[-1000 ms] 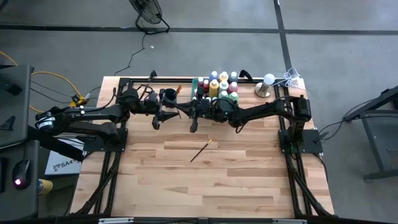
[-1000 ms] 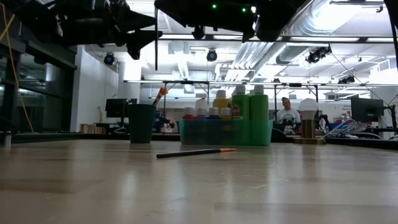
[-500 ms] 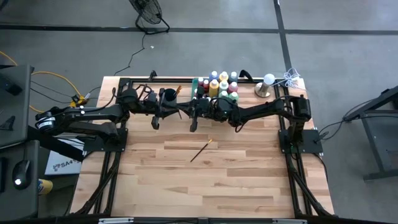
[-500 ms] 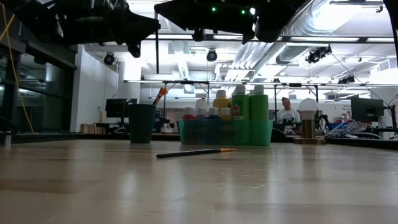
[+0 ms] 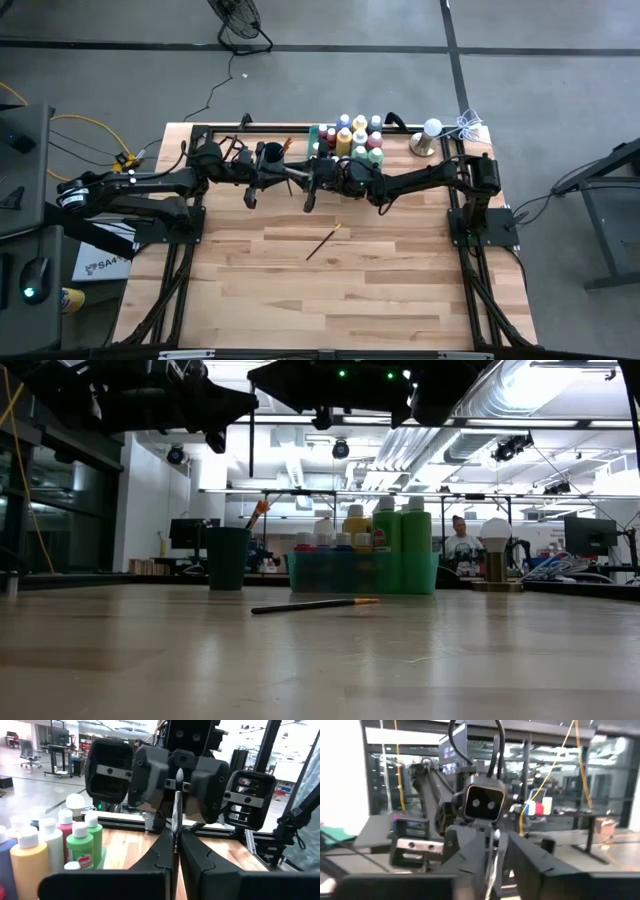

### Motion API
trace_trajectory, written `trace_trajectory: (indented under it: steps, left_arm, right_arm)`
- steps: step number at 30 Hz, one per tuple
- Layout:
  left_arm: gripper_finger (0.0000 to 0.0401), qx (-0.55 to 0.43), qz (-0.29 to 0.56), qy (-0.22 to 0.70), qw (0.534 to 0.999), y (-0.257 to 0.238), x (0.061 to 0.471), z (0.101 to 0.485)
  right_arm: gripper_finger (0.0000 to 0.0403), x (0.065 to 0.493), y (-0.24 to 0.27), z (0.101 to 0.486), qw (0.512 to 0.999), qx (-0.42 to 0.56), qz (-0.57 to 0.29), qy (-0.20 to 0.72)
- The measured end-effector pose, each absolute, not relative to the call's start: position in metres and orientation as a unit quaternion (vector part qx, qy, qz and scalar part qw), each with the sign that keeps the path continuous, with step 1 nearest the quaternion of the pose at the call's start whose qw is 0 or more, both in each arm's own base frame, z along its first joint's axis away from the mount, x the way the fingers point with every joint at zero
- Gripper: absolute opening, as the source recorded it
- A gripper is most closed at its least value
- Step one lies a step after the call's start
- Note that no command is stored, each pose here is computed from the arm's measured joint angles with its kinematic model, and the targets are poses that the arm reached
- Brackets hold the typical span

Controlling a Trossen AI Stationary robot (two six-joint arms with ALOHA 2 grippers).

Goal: Pick & Place Paint Supplies
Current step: Put the silver black paint brush into the blue cup

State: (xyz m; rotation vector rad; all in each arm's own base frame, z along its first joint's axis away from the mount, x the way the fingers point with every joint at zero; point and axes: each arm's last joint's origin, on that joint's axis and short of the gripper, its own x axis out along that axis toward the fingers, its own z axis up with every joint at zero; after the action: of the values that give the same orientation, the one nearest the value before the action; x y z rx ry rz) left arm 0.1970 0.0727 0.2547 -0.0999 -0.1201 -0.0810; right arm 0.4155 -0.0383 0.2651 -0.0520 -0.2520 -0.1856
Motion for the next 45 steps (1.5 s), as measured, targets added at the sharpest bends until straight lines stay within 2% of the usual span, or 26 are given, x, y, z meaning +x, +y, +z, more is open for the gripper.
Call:
trace_trajectory:
  steps: [4,10,13,16,21,26,36,45]
  left_arm:
    - [0.0008,-0.050,-0.040,-0.058,0.996,0.073,0.197,0.254]
    - [0.0008,-0.036,0.000,-0.046,0.998,0.075,0.197,0.251]
    - [0.0008,-0.027,0.015,-0.039,0.999,0.076,0.198,0.250]
    - [0.0008,-0.018,0.027,-0.036,0.999,0.077,0.198,0.249]
    - [0.0008,-0.001,0.076,-0.028,0.997,0.080,0.197,0.247]
    - [0.0008,0.007,0.189,-0.028,0.982,0.086,0.196,0.247]
    - [0.0008,0.034,0.375,-0.024,0.926,0.095,0.190,0.249]
    - [0.0009,0.028,0.392,0.006,0.920,0.097,0.190,0.242]
  right_arm:
    - [0.0146,0.415,-0.038,0.263,0.991,0.006,-0.081,-0.102]
    - [0.0269,0.406,-0.037,0.274,0.991,0.017,-0.118,-0.055]
    - [0.0309,0.398,-0.035,0.284,0.991,0.015,-0.131,-0.033]
    - [0.0332,0.391,-0.032,0.294,0.989,0.012,-0.143,-0.022]
    - [0.0342,0.379,-0.026,0.304,0.981,-0.005,-0.195,0.009]
    - [0.0341,0.369,-0.023,0.308,0.963,-0.012,-0.264,0.042]
    - [0.0337,0.368,-0.021,0.301,0.957,-0.008,-0.281,0.073]
    - [0.0337,0.367,-0.022,0.300,0.949,-0.012,-0.306,0.079]
